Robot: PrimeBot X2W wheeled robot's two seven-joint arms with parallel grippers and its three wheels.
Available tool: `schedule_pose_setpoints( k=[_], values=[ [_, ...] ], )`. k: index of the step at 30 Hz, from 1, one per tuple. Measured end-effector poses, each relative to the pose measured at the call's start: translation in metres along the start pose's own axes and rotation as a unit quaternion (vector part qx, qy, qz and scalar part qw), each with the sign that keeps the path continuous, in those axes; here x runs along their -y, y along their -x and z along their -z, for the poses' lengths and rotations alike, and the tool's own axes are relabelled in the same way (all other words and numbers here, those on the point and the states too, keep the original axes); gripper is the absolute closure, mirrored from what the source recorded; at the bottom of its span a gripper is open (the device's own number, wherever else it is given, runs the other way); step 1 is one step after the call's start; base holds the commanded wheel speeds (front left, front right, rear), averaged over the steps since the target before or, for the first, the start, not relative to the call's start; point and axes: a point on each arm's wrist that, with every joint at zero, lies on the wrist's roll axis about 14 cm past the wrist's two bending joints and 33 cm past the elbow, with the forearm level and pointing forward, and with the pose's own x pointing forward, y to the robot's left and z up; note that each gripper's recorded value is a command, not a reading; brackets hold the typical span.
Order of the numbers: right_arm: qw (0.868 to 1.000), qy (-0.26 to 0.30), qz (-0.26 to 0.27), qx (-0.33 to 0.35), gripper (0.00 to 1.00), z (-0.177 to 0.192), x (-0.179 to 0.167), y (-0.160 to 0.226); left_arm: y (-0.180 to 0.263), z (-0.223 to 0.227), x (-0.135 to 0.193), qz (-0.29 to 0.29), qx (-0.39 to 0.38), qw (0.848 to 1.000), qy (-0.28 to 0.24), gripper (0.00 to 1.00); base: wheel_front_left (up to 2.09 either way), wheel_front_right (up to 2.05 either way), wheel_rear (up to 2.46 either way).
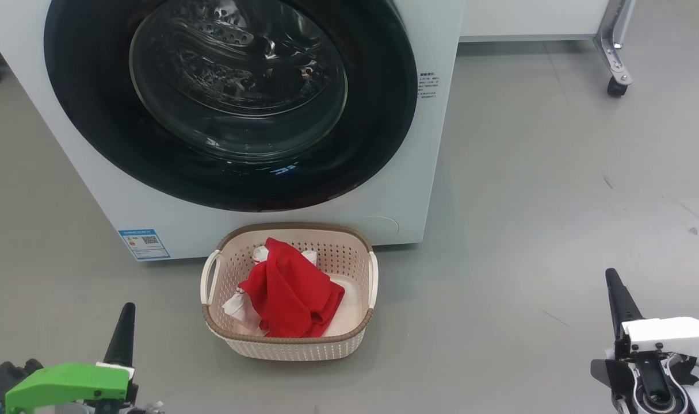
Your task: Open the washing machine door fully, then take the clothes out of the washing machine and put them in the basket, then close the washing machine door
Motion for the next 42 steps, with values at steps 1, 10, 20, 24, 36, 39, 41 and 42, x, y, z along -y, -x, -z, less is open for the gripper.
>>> schedule_pose_setpoints(
  k=[1, 10, 20, 24, 36, 39, 41, 42],
  values=[
    [1.000, -0.007, -0.001, 0.001, 1.00, -0.001, -0.001, -0.001, 0.000, 0.000, 0.000, 0.000, 0.000, 1.000, 0.009, 1.00, 0.00, 0.00, 0.00],
    [0.998, -0.069, -0.009, 0.005, 1.00, -0.007, -0.002, -0.003, -0.004, -0.005, 0.003, 0.010, 0.003, 0.998, 0.068, 1.00, 0.00, 0.00, 0.00],
    [0.994, -0.108, -0.016, 0.011, 1.00, -0.011, -0.004, -0.004, -0.007, -0.007, 0.007, 0.020, 0.004, 0.994, 0.105, 1.00, 0.00, 0.00, 0.00],
    [0.994, -0.108, -0.015, 0.012, 1.00, -0.011, -0.003, -0.004, -0.007, -0.007, 0.007, 0.019, 0.004, 0.994, 0.106, 1.00, 0.00, 0.00, 0.00],
    [0.994, -0.108, -0.016, 0.012, 1.00, -0.012, -0.004, -0.006, -0.007, -0.007, 0.006, 0.019, 0.005, 0.994, 0.107, 1.00, 0.00, 0.00, 0.00],
    [0.994, -0.108, -0.016, 0.012, 1.00, -0.012, -0.004, -0.006, -0.007, -0.007, 0.006, 0.018, 0.005, 0.994, 0.107, 1.00, 0.00, 0.00, 0.00],
    [0.994, -0.108, -0.016, 0.012, 1.00, -0.012, -0.004, -0.006, -0.007, -0.007, 0.006, 0.018, 0.005, 0.994, 0.107, 1.00, 0.00, 0.00, 0.00],
    [0.994, -0.108, -0.016, 0.012, 1.00, -0.012, -0.004, -0.006, -0.007, -0.007, 0.006, 0.018, 0.005, 0.994, 0.107, 1.00, 0.00, 0.00, 0.00]
  ],
)
